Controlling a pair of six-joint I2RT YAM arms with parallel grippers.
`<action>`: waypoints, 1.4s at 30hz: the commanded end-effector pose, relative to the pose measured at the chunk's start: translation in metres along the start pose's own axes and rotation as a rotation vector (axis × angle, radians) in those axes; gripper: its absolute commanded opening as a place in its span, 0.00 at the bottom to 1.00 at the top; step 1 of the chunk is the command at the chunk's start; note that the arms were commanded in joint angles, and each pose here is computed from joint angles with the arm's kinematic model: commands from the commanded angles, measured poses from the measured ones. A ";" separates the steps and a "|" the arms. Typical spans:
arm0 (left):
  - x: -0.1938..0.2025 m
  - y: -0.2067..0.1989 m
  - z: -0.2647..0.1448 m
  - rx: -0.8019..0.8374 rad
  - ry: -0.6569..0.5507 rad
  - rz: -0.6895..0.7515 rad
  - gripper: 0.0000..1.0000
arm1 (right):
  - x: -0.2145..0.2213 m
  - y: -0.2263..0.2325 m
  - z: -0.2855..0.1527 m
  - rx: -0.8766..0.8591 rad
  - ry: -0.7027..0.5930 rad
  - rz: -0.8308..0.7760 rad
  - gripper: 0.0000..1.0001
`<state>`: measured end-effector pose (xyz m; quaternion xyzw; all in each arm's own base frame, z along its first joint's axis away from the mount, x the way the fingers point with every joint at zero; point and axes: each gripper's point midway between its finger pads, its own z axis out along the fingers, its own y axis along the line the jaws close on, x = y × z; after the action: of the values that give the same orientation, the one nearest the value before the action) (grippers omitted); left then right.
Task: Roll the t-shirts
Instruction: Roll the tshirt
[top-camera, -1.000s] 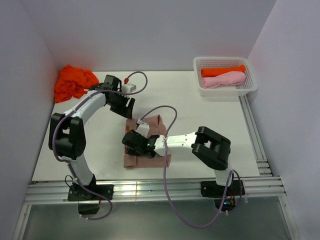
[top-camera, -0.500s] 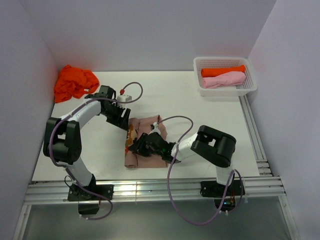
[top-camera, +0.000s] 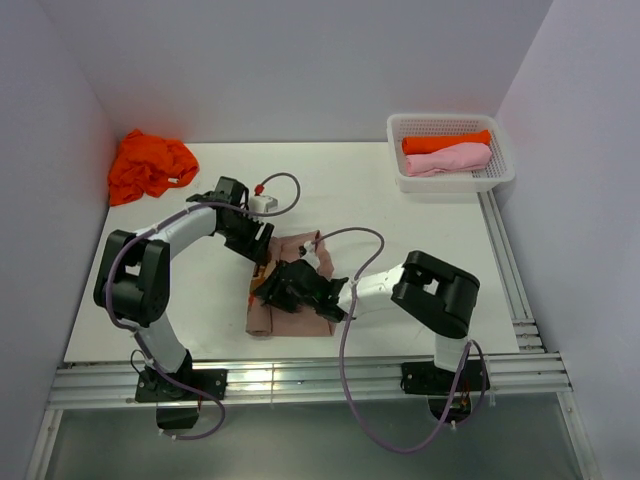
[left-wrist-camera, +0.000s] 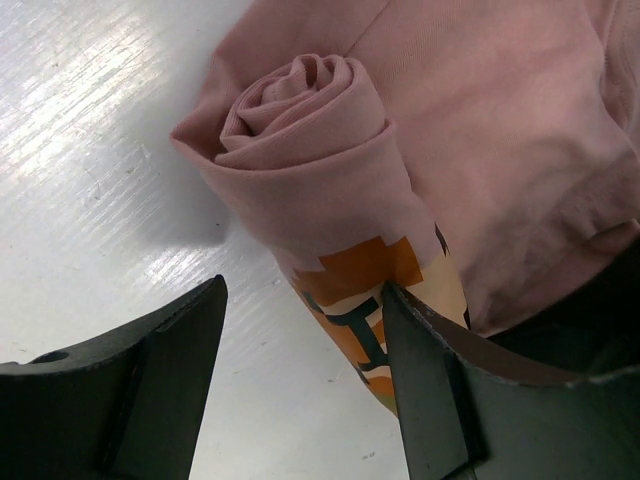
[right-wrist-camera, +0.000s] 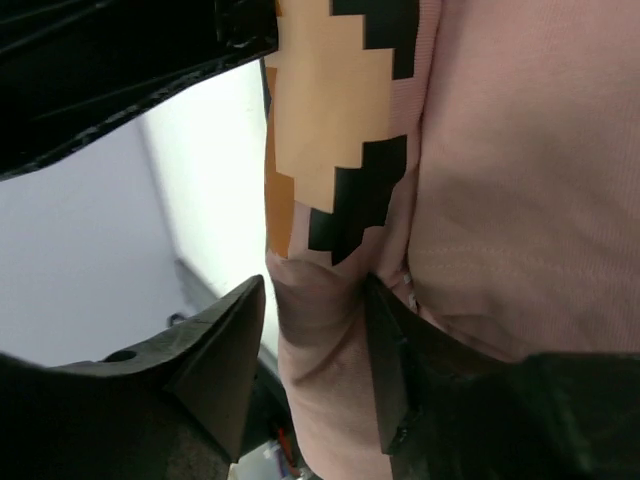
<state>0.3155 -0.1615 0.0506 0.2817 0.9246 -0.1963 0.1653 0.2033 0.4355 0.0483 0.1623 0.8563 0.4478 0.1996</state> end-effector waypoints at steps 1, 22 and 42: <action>-0.007 0.001 0.006 -0.036 -0.013 0.004 0.69 | -0.009 -0.030 -0.013 0.241 -0.075 -0.108 0.54; -0.025 -0.010 0.017 -0.095 0.012 0.056 0.70 | -0.021 0.045 -0.044 0.427 -0.232 -0.371 0.55; -0.048 -0.017 0.008 -0.096 -0.014 0.092 0.70 | -0.002 -0.014 -0.023 0.618 -0.151 -0.389 0.57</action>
<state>0.3276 -0.1918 0.0497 0.3080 0.9259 -0.1479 0.1614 0.1975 0.4281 0.0621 0.0777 0.9415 0.1477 0.2927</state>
